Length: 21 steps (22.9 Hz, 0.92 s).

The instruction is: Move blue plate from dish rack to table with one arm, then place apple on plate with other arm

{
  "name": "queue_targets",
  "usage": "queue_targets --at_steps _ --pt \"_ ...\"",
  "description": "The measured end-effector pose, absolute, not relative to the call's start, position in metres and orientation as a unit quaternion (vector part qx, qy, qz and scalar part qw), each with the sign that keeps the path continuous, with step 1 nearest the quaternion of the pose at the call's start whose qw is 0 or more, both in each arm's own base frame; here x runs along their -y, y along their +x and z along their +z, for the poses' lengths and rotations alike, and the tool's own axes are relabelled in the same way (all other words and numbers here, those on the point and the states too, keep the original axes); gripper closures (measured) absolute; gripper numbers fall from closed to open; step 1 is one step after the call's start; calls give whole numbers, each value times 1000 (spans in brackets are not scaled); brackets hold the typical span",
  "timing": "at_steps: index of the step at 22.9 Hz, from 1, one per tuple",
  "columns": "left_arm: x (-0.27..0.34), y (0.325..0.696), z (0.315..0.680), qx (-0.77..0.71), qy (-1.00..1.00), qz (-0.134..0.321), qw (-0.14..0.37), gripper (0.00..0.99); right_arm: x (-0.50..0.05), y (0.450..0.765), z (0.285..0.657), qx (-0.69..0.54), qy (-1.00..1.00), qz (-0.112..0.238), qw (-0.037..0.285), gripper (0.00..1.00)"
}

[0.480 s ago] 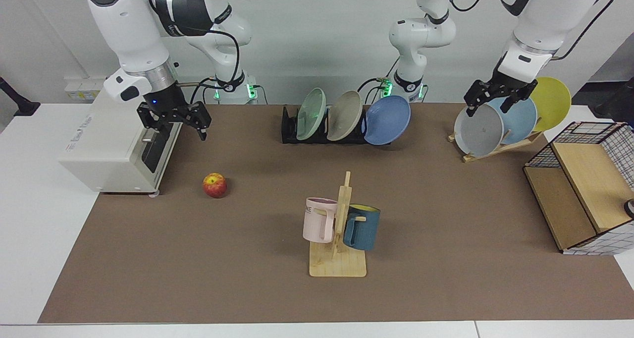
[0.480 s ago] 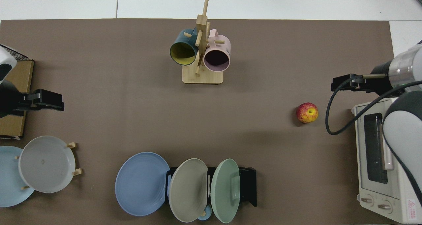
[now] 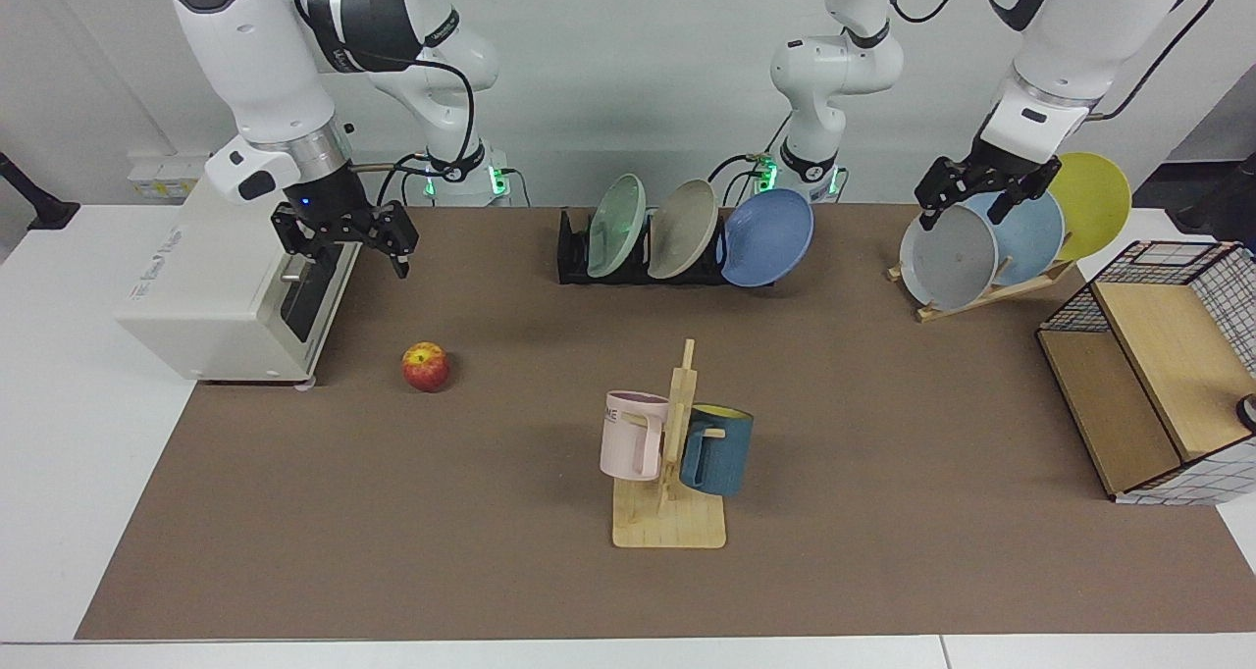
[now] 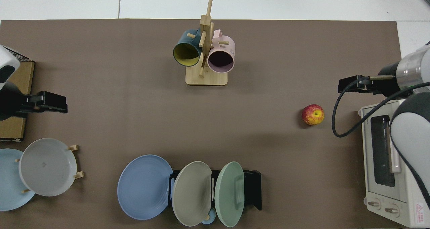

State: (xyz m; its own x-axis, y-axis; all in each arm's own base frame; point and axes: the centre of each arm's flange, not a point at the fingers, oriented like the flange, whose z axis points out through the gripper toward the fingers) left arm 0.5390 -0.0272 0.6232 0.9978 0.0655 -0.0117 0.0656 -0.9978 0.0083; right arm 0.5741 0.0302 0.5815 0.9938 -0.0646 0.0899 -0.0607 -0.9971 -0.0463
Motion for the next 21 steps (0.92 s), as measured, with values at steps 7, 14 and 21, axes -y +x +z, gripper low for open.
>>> queue_targets --at_steps 7,14,21 --pt "34 532 624 -26 999 -21 5 0 -22 579 546 -40 -998 -41 21 0" --pt "43 526 628 -18 1000 -25 5 0 -21 588 451 -44 -999 -21 19 0" --pt "81 509 620 27 999 -39 2 0 -20 592 389 -46 -999 -10 18 0"
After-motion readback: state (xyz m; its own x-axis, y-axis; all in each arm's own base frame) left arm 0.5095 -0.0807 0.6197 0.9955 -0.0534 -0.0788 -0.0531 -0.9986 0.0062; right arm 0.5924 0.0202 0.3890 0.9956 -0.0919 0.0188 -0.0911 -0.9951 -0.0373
